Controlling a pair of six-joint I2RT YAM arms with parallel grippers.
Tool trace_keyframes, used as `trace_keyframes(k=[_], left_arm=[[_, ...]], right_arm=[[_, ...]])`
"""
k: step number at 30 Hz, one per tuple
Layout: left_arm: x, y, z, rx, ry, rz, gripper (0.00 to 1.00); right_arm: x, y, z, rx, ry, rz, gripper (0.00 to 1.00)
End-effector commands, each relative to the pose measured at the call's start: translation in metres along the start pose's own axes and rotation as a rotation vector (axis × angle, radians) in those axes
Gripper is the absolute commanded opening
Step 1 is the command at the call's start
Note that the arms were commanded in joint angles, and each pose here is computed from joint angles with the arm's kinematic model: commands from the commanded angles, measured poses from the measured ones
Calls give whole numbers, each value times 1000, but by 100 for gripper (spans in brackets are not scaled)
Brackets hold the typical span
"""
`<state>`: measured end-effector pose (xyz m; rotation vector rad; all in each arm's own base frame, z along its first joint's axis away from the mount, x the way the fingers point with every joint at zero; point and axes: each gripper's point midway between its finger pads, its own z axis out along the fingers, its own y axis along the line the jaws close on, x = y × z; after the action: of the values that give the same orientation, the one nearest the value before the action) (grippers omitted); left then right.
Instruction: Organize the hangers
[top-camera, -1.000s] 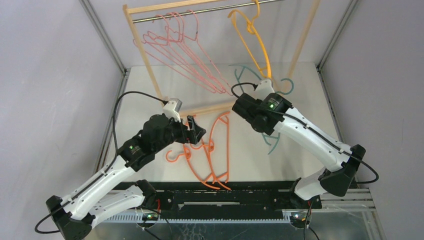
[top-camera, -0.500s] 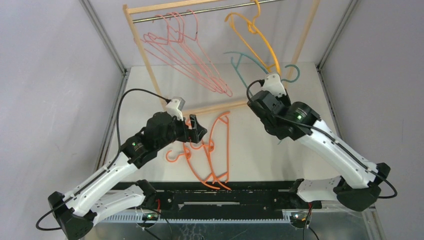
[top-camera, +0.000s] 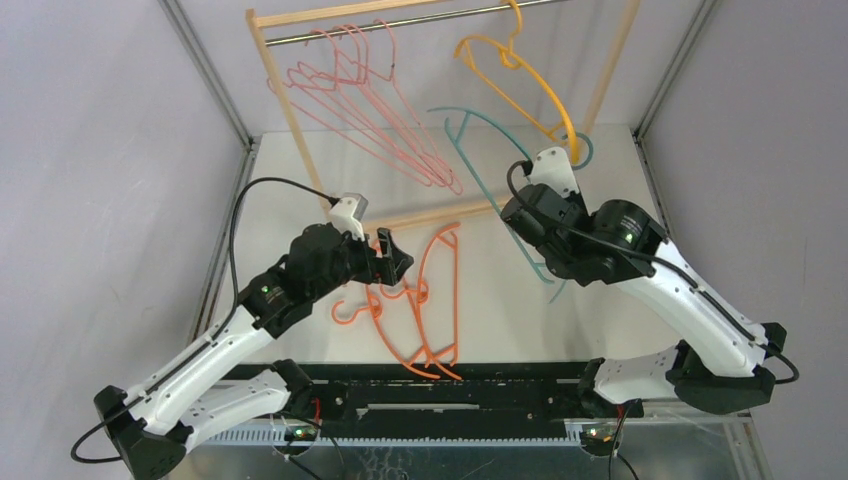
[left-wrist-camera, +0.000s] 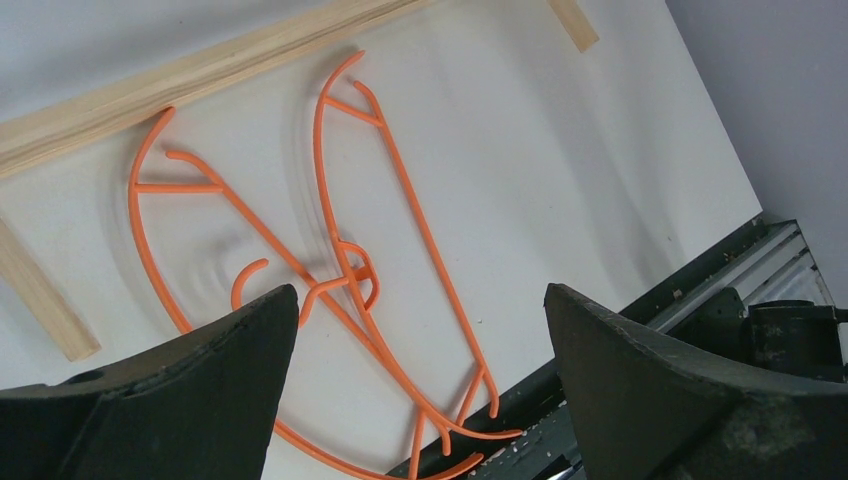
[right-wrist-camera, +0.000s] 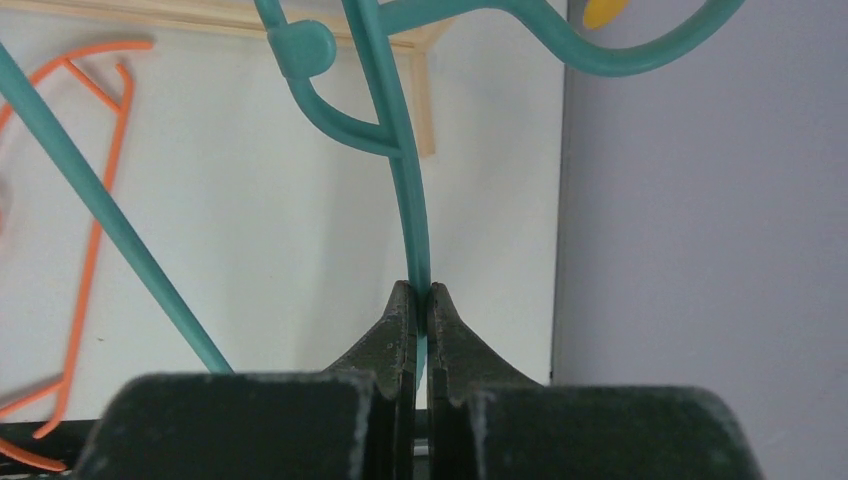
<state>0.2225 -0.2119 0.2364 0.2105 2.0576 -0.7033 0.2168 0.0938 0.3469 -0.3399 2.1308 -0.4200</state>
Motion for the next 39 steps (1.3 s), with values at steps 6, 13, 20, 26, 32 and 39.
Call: trace_keyframes(k=[6, 13, 20, 26, 32, 39], left_arm=[[-25, -7, -9, 23, -86, 1, 98], [-25, -8, -7, 22, -82, 3, 97], [-26, -8, -5, 21, -83, 0, 98], [-35, -20, -11, 67, -95, 9, 90], [-69, -80, -37, 261, -154, -39, 90], [-85, -172, -56, 579, -197, -94, 94]], right_arm=[[-12, -3, -18, -11, -43, 48, 0], [-31, 34, -45, -335, -107, 180, 0], [-24, 48, -71, -575, -120, 349, 0], [10, 49, -60, -542, -36, 367, 0], [46, 43, -39, -439, 8, 399, 0], [51, 57, -29, -442, 9, 434, 0]])
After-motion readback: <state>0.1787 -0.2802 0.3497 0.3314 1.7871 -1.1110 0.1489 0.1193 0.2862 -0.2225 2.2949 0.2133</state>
